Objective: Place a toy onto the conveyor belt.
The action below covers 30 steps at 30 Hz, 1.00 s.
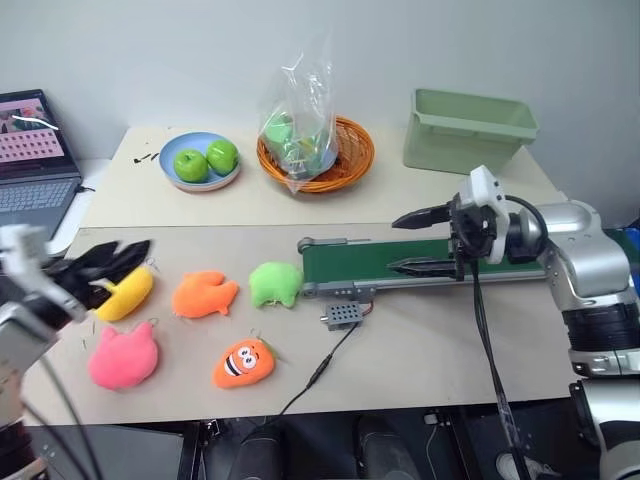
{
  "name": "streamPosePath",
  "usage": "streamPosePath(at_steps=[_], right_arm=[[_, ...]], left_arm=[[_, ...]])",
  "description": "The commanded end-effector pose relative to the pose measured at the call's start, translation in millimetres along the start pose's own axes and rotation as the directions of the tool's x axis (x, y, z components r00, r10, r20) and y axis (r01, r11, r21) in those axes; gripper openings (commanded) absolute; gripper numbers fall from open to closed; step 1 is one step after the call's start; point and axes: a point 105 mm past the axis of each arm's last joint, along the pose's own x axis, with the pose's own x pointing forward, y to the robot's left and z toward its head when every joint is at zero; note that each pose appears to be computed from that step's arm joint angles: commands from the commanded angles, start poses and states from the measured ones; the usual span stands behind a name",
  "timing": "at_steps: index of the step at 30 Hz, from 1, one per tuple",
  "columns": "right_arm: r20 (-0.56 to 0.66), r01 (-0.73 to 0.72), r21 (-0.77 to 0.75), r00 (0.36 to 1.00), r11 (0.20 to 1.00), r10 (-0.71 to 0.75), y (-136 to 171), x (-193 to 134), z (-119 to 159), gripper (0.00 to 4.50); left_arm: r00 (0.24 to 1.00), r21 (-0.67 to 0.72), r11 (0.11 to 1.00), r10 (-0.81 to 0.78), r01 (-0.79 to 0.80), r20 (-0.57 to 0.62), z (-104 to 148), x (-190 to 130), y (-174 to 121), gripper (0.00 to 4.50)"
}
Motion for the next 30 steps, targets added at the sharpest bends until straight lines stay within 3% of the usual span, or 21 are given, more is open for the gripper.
streamPosePath(at_steps=[1, 4, 10, 16, 22, 30], right_arm=[[0.023, -0.001, -0.065, 1.000, 0.998, 0.003, -4, 0, 14, 4.50], [0.024, -0.013, -0.069, 1.000, 0.998, 0.015, -4, 4, 14, 4.50], [0.015, -0.026, -0.074, 1.000, 0.997, 0.027, -5, 5, 12, 4.50], [0.011, -0.031, -0.082, 0.999, 0.996, 0.032, -6, 6, 13, 4.50], [-0.014, -0.012, -0.096, 1.000, 0.995, 0.011, -8, -1, 15, 4.50], [-0.037, 0.013, -0.095, 0.999, 0.995, -0.017, -9, -12, 14, 4.50]], left_arm=[[0.994, -0.084, 0.992, 0.094, -0.089, 0.059, 6, -27, 20, 4.46], [0.997, -0.229, 0.971, 0.077, -0.069, 0.026, -9, -56, 24, 4.46], [0.975, -0.402, 0.893, 0.224, -0.203, 0.007, -21, -106, 59, 4.46], [0.980, -0.479, 0.856, 0.150, -0.194, -0.128, -64, -109, 48, 4.46], [0.995, -0.606, 0.790, 0.048, -0.092, -0.089, -79, -93, 34, 4.46], [0.988, -0.618, 0.772, 0.130, -0.151, -0.079, -79, -102, 51, 4.46]])
